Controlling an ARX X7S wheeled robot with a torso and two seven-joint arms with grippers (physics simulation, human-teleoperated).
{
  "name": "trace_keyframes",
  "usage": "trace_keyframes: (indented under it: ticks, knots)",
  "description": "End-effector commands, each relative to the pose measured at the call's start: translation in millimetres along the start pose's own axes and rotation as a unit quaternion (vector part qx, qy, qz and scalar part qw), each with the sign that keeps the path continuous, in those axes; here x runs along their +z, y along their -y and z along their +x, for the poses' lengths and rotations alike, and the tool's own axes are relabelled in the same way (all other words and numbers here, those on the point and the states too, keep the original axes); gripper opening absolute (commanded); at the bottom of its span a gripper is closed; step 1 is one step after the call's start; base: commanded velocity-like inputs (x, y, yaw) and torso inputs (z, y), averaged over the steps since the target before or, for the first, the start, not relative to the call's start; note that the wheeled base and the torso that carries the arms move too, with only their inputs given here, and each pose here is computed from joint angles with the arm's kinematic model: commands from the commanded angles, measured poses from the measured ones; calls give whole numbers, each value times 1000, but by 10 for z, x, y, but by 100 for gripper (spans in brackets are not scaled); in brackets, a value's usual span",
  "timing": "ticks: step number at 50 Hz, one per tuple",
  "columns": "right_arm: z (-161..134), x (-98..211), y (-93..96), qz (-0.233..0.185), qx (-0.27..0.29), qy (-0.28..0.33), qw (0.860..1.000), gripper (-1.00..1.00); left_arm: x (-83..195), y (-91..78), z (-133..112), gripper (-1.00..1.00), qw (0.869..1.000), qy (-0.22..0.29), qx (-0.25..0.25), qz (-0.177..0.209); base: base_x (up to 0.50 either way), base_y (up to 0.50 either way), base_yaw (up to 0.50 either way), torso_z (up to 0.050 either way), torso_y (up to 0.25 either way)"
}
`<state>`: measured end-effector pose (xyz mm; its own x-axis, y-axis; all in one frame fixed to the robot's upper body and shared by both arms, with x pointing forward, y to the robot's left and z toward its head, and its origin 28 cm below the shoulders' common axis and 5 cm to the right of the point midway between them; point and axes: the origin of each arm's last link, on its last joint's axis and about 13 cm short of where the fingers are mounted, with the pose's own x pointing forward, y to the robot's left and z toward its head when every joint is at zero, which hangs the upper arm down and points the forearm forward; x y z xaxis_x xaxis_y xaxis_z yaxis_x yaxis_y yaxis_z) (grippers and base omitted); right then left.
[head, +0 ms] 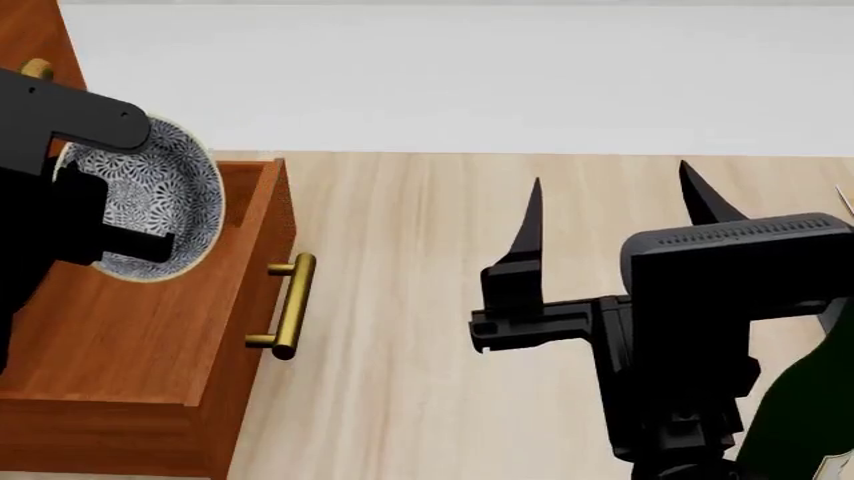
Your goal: Put the bowl in the bottom drawer of the cabinet.
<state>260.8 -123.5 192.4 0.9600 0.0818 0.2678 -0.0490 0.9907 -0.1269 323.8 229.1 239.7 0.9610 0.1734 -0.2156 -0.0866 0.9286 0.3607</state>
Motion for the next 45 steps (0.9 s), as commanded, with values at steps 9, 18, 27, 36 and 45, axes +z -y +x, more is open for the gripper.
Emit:
trace_keyframes:
  ticks: [9,18,27,36,45]
  knots:
    - [3,-3,-6,1,1,1,1000,100,-134,20,73,-100,1000,-12,15,11,0,0,0,0,1]
    - [8,-7,-13,1,2,0,1000,100,-187,34,113,-100,1000,-16,16,14,0,0,0,0,0]
    - [11,-10,-12,1,2,0,1000,100,-252,69,154,-100,999,-24,13,18,0,0,0,0,1]
    - [10,-17,-12,2,2,-1,1000,100,-298,84,176,-100,999,-27,15,20,0,0,0,0,0]
    - [10,-20,-8,2,2,-1,1000,100,-338,106,206,-100,999,-27,22,27,0,0,0,0,1]
